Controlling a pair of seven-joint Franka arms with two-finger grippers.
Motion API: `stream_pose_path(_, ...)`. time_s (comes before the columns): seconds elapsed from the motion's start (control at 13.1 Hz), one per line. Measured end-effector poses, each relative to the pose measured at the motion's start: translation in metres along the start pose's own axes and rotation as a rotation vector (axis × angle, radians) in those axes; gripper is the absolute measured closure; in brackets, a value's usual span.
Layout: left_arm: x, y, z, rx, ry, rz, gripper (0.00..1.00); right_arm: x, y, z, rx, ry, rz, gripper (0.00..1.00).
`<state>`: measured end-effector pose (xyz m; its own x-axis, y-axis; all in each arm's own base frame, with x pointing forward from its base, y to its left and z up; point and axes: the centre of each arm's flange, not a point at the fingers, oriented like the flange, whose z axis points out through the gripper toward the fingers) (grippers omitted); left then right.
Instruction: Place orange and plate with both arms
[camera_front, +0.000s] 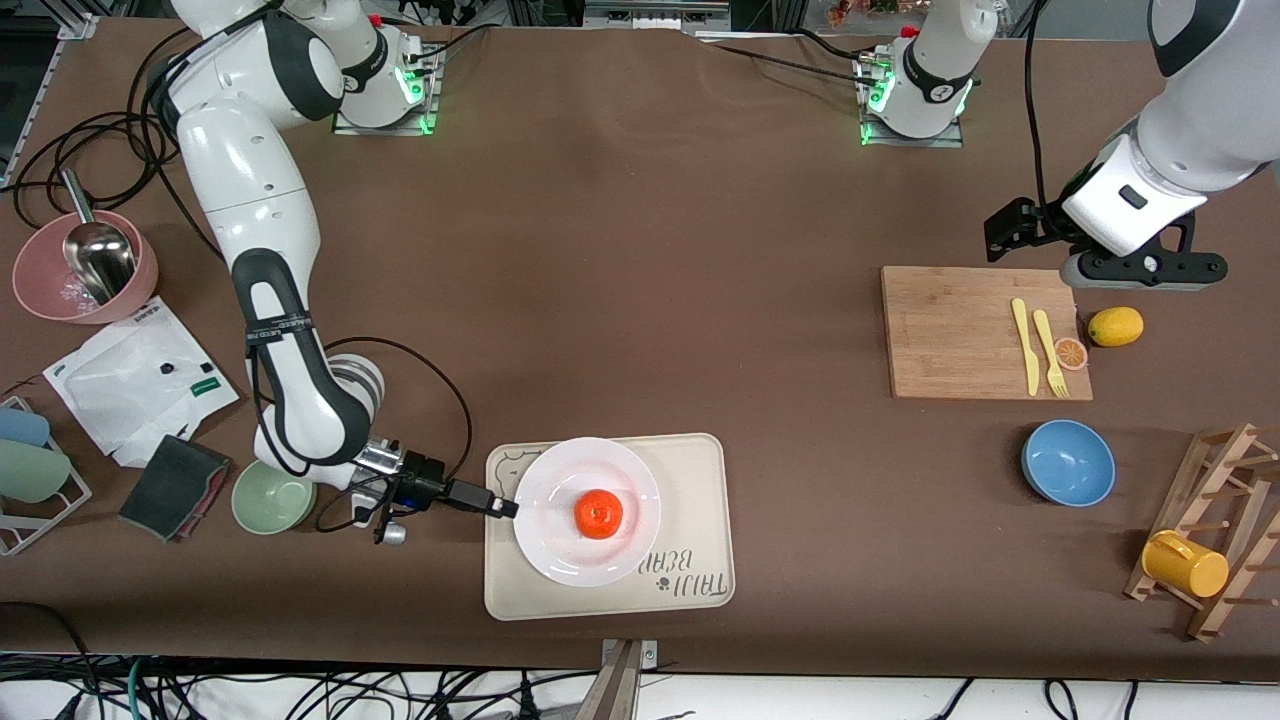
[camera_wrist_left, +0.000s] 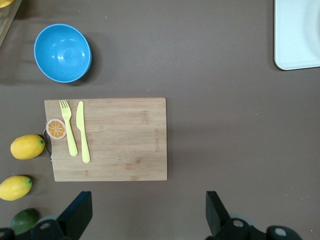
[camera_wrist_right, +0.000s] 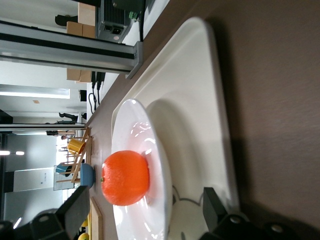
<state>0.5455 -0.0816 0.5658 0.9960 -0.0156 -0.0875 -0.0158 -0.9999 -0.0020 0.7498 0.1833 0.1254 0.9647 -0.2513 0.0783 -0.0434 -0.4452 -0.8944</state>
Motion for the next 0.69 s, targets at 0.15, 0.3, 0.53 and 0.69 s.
stream_pose_path(0.15,0.0,0.0,0.0,0.0,0.0,0.0,0.0,0.001,0.002,-0.002,0.0,-0.003,-0.001,0.0)
stream_pose_path(0.3,0.0,0.0,0.0,0.0,0.0,-0.001,0.0,-0.001,-0.002,-0.006,-0.004,-0.008,0.0,0.0)
stream_pose_path(0.53,0.0,0.0,0.0,0.0,0.0,0.0,0.0,-0.002,-0.011,-0.031,-0.029,-0.035,-0.011,0.0)
stream_pose_path(0.69,0.0,0.0,0.0,0.0,0.001,0.0,0.0,-0.006,-0.016,-0.054,-0.079,-0.067,-0.032,0.0)
